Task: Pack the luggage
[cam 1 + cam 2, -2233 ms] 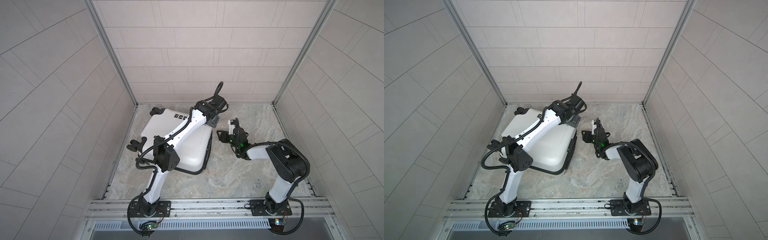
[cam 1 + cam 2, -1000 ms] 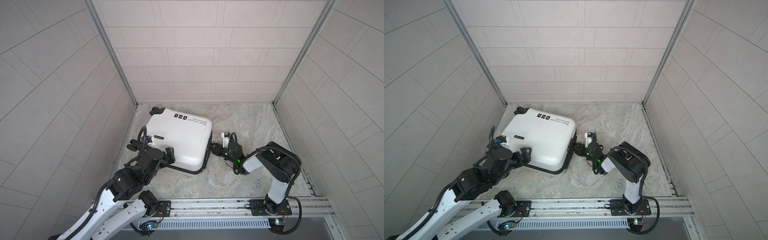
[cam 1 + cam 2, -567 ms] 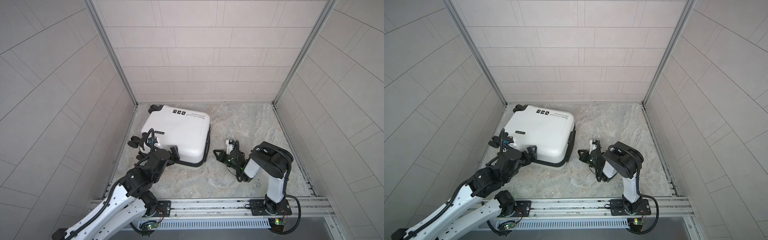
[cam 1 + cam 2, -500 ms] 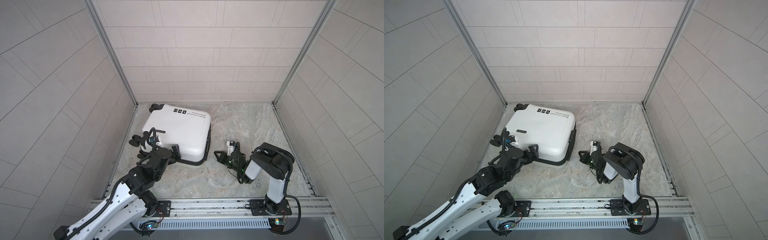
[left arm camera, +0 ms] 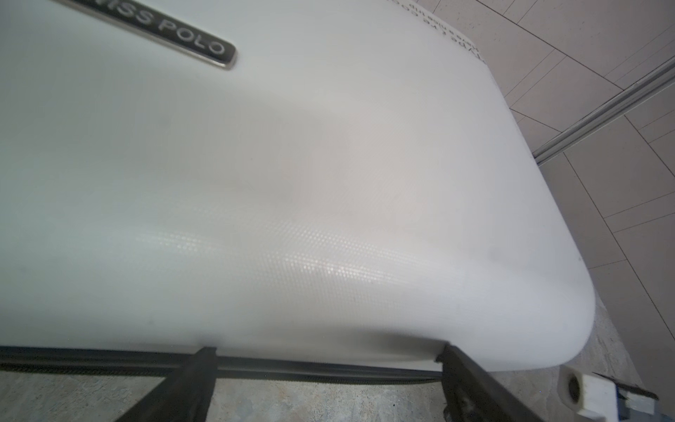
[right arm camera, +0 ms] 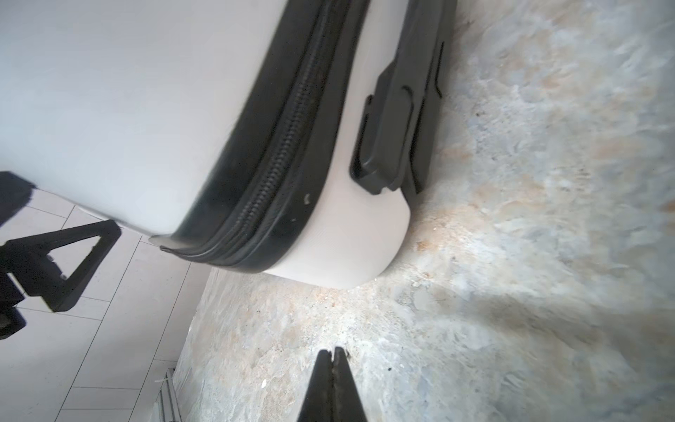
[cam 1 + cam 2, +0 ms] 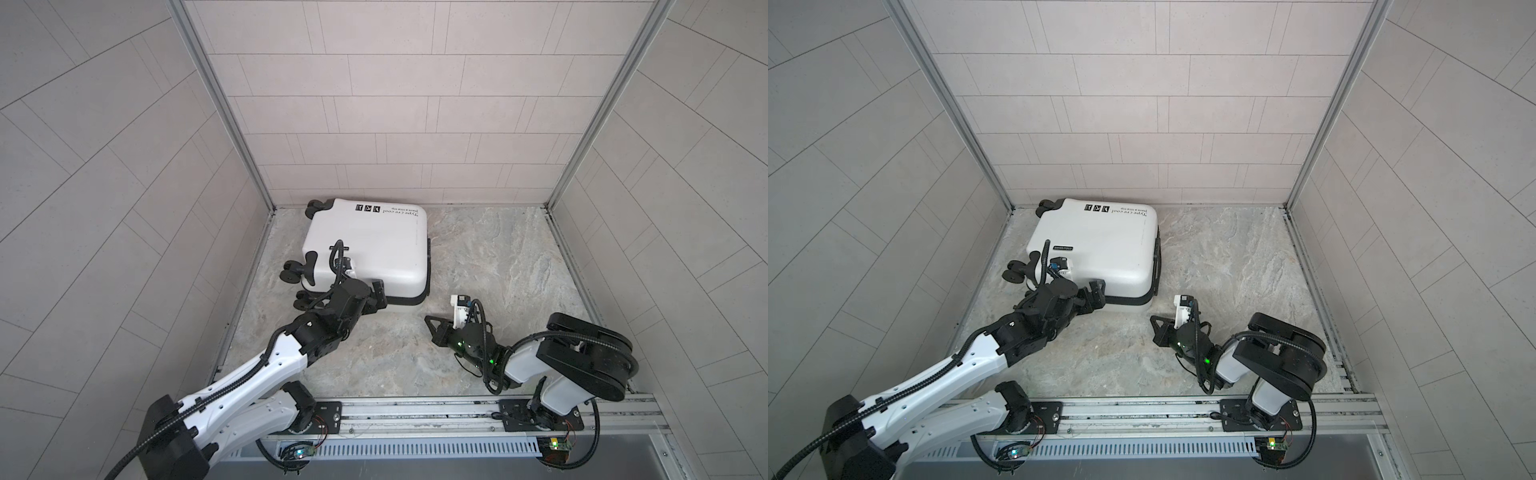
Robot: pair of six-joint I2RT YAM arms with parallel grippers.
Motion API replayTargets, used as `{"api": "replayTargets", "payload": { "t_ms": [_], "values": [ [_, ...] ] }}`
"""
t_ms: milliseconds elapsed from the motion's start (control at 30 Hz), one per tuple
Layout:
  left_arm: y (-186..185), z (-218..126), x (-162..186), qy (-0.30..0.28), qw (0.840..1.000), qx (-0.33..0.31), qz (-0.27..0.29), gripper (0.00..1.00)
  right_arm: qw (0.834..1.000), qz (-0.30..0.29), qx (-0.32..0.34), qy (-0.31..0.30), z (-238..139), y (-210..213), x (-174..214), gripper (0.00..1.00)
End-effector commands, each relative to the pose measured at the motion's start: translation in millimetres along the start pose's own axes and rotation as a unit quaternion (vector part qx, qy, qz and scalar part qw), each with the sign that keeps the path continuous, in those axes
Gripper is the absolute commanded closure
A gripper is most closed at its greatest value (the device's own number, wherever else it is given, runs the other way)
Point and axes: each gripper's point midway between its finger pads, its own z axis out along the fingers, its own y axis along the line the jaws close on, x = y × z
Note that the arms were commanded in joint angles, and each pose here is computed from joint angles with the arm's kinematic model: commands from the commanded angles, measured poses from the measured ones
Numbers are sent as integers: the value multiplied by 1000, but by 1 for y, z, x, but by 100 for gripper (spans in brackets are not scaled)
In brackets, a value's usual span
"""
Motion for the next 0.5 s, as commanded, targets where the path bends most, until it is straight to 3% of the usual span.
{"api": "replayTargets", "payload": {
  "t_ms": [0, 100, 133, 200, 300, 333, 367, 467],
  "values": [
    [-4, -11, -24, -31, 999, 4, -5, 1, 997, -46, 60, -4, -7, -12, -14, 94],
    [5, -28, -33, -32, 999, -16, -2, 1, 987, -117, 109, 0, -15, -2, -42, 49],
    [7, -33, -36, -30, 999, -21, -1, 1, 983, -132, 125, -6, -20, -2, -53, 40],
    [11, -44, -41, -26, 999, -29, 4, 1, 978, -150, 147, -18, -28, -4, -81, 31],
    [10, -56, -46, -20, 999, -25, -3, 1, 979, -128, 160, -8, -28, -15, -116, 26],
    [10, -57, -45, -17, 1000, -22, -5, 1, 980, -116, 160, 1, -25, -17, -124, 10],
    [8, -58, -44, -13, 1000, -18, -7, 1, 982, -108, 155, 15, -21, -20, -131, 1],
    [7, -59, -42, -5, 1000, -14, -11, 1, 985, -98, 129, 67, 3, -17, -146, 1]
  ]
}}
